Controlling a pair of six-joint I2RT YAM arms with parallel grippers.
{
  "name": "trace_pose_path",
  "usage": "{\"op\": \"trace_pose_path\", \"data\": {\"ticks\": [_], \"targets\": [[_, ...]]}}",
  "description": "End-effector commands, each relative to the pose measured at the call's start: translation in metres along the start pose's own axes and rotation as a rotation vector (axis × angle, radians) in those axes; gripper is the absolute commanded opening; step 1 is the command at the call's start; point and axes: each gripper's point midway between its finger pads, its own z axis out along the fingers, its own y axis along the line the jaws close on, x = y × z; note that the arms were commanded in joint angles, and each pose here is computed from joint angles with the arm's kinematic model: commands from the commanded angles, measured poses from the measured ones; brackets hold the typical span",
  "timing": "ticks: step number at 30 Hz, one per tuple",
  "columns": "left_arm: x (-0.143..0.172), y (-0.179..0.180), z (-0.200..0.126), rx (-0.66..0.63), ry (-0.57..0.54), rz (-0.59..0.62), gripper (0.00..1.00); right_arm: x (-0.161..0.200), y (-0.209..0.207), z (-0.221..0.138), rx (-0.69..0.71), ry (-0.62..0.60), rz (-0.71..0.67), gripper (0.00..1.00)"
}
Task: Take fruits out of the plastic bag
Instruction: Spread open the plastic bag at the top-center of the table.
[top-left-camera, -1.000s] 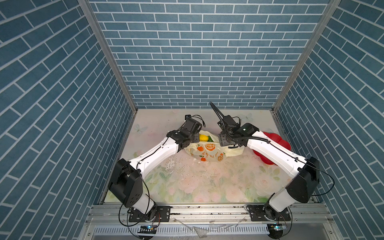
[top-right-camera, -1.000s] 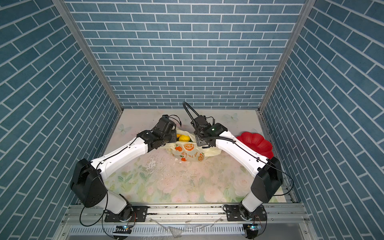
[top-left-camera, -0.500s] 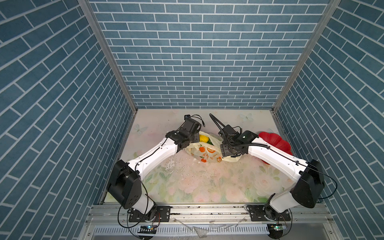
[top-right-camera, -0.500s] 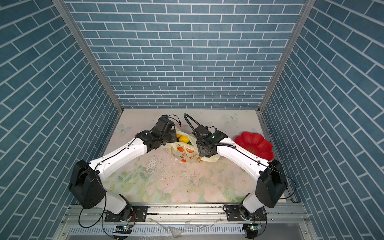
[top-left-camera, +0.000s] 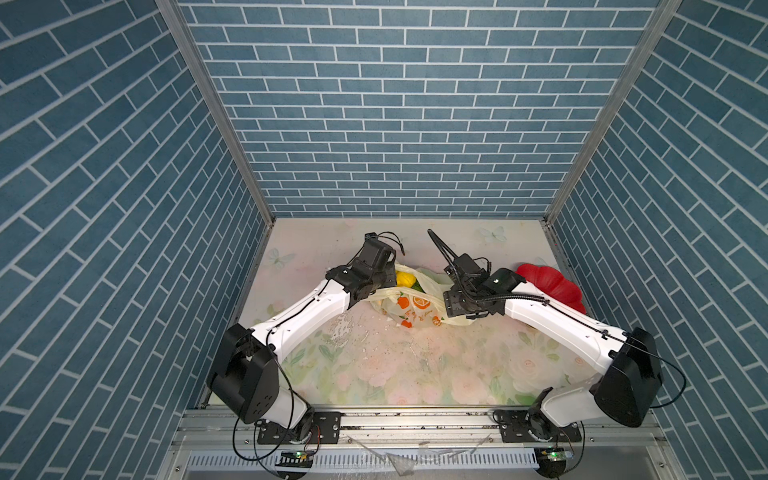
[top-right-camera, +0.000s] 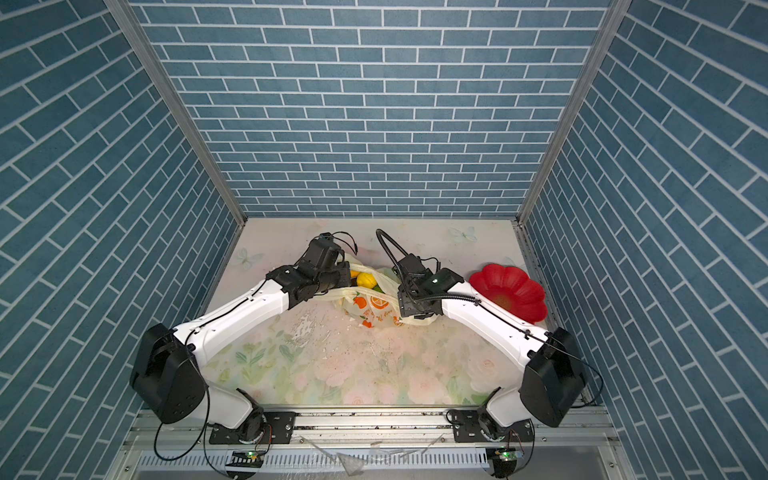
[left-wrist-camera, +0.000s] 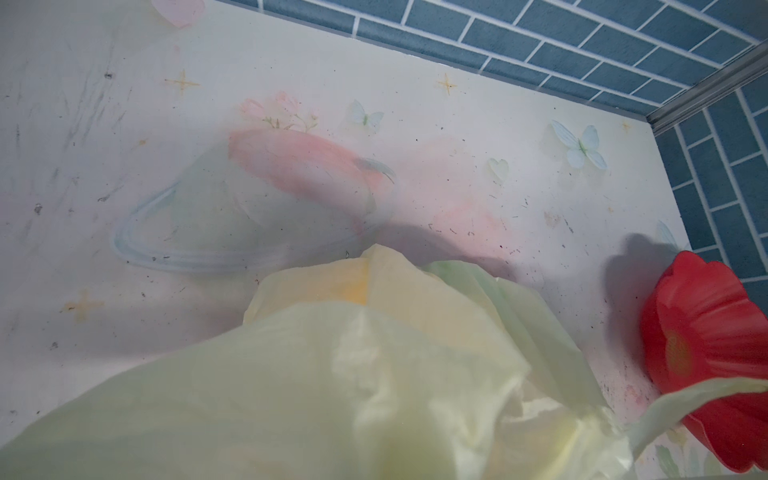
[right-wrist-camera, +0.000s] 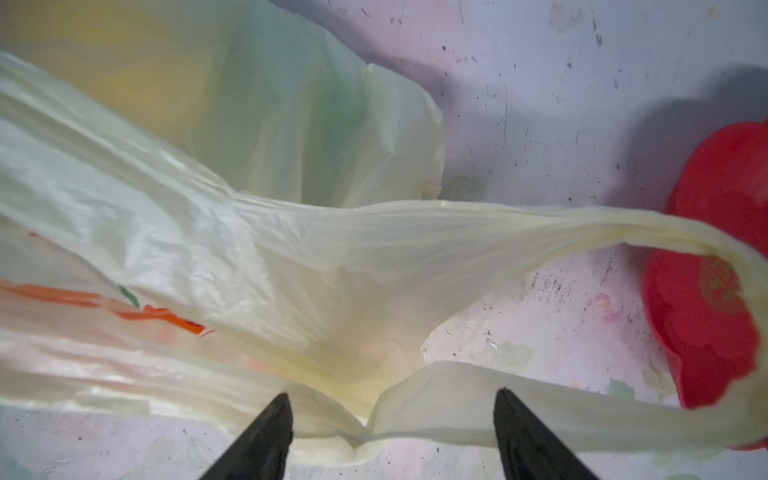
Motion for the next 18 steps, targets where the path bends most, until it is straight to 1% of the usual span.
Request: {"op": "trace_pose_path", "data": {"ticks": [1,5,10,14,18], "targets": [[-0.003,-0.005,-0.005,0.039,-0.015,0.014,0.0,-0.032,0.014,-0.017,-0.05,-0.097,-0.022,0.78],[-0.003,-0.011,-0.006,0.071,-0.012,0.031,0.0,-0.049,0.036,-0.017,-0.127,-0.13,-0.032,0.81],[-0.004,-0.014,-0.008,0.087,-0.015,0.042,0.0,-0.069,0.055,-0.019,-0.189,-0.177,-0.044,0.85],[-0.006,-0.017,-0.01,0.1,-0.023,0.045,0.0,-0.081,0.061,-0.014,-0.177,-0.204,-0.054,0.88],[-0.008,-0.019,-0.012,0.109,-0.027,0.045,0.0,-0.08,0.064,0.007,-0.145,-0.169,-0.073,0.88]]}}
